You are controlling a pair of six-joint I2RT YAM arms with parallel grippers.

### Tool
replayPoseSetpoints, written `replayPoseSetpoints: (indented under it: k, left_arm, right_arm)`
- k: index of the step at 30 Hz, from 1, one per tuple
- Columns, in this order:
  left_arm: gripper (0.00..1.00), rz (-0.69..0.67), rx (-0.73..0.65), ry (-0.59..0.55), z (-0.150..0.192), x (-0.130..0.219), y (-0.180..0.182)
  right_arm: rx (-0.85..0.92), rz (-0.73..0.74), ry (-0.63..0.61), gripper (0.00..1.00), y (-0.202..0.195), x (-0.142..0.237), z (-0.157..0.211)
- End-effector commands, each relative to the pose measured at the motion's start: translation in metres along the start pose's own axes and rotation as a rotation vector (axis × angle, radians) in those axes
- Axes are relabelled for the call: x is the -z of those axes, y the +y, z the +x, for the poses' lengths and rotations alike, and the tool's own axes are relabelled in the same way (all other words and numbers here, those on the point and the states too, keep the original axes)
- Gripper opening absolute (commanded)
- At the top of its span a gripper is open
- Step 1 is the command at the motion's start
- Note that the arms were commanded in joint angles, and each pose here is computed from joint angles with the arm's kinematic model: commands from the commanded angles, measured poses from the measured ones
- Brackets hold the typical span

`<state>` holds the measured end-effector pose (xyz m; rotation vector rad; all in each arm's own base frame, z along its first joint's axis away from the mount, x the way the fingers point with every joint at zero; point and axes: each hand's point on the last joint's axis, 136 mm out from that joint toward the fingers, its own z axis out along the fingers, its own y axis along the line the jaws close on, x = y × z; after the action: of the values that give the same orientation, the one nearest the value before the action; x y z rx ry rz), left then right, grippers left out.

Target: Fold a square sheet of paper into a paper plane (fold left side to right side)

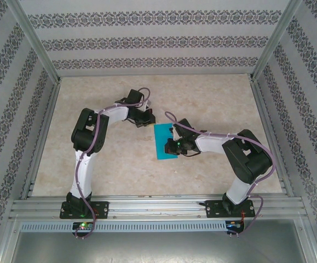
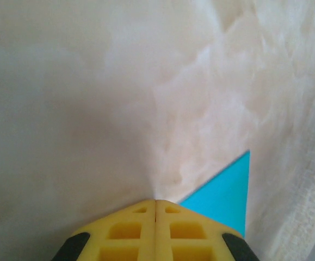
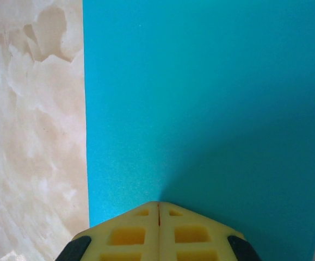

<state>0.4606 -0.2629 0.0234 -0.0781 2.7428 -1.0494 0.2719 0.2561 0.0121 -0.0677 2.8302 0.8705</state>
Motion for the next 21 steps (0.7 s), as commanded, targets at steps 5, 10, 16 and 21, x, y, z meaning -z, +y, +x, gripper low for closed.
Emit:
replayPoseSetpoints:
  k: [5, 10, 16, 21]
  left_arm:
    - [0.0, -0.118, -0.017, -0.108, -0.037, 0.014, 0.033]
    - [0.0, -0.075, -0.062, -0.165, -0.031, 0.048, 0.005]
    - [0.0, -0.011, -0.072, -0.152, 0.017, 0.07, -0.025]
    - [0.0, 0.015, -0.05, -0.08, 0.059, 0.051, -0.039]
  right_arm:
    - [-0.162, 0.18, 0.178, 0.0, -0.057, -0.01, 0.06]
    - [-0.189, 0.12, 0.127, 0.0, -0.045, -0.014, 0.047]
    - [-0.196, 0.09, 0.08, 0.0, -0.037, -0.015, 0.032]
    - [-0.193, 0.103, 0.074, 0.0, -0.039, -0.016, 0.031]
